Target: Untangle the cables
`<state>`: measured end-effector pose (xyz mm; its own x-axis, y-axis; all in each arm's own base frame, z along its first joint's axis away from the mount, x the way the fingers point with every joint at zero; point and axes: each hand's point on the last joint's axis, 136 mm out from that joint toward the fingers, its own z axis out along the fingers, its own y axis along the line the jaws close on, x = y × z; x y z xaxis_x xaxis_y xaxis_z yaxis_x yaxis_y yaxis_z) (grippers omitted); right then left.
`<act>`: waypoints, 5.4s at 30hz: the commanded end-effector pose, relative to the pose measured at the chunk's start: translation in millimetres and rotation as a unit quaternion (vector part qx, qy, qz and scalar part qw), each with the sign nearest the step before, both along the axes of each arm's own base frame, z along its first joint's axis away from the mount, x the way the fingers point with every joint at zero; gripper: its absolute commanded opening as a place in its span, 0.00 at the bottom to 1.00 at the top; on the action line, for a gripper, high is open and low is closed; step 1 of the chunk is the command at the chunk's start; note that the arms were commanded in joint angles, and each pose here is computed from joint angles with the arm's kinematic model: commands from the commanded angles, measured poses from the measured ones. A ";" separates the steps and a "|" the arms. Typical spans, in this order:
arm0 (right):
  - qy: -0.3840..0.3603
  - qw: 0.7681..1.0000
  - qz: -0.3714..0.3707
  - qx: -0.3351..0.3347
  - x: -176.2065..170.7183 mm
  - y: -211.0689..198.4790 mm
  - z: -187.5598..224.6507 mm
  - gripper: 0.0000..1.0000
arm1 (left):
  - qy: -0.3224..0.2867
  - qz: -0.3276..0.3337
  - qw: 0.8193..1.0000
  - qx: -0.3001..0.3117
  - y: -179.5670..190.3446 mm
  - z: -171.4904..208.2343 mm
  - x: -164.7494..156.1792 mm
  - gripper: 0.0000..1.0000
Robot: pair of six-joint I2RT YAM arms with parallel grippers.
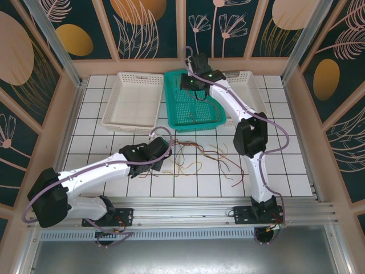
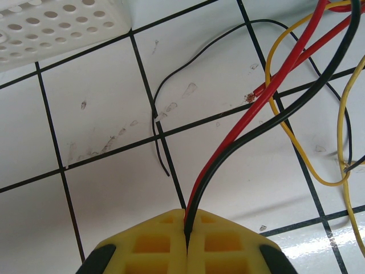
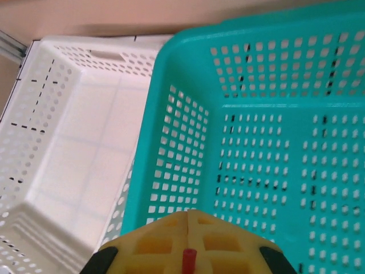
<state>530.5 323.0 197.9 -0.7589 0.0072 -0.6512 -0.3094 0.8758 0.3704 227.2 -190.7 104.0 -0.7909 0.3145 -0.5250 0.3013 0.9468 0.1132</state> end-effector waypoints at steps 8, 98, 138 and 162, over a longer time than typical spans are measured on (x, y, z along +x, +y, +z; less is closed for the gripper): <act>0.069 0.998 0.010 0.001 -16.7 8.6 -96.3 0.00 | -0.004 -0.007 1.000 0.004 -0.1 -0.4 -0.4 0.00; -0.019 0.981 0.151 0.118 -303.5 -45.6 -1.5 0.68 | -0.043 -0.033 0.972 -0.228 -56.1 86.0 -3.6 0.00; -0.004 0.997 -0.016 0.079 -289.5 -96.8 -56.3 0.00 | -0.075 0.046 0.984 -0.158 -17.5 83.1 8.5 0.00; -0.087 0.952 -0.288 0.063 -274.0 -287.0 37.7 0.00 | -0.166 0.128 0.978 -0.020 79.9 135.1 10.5 0.00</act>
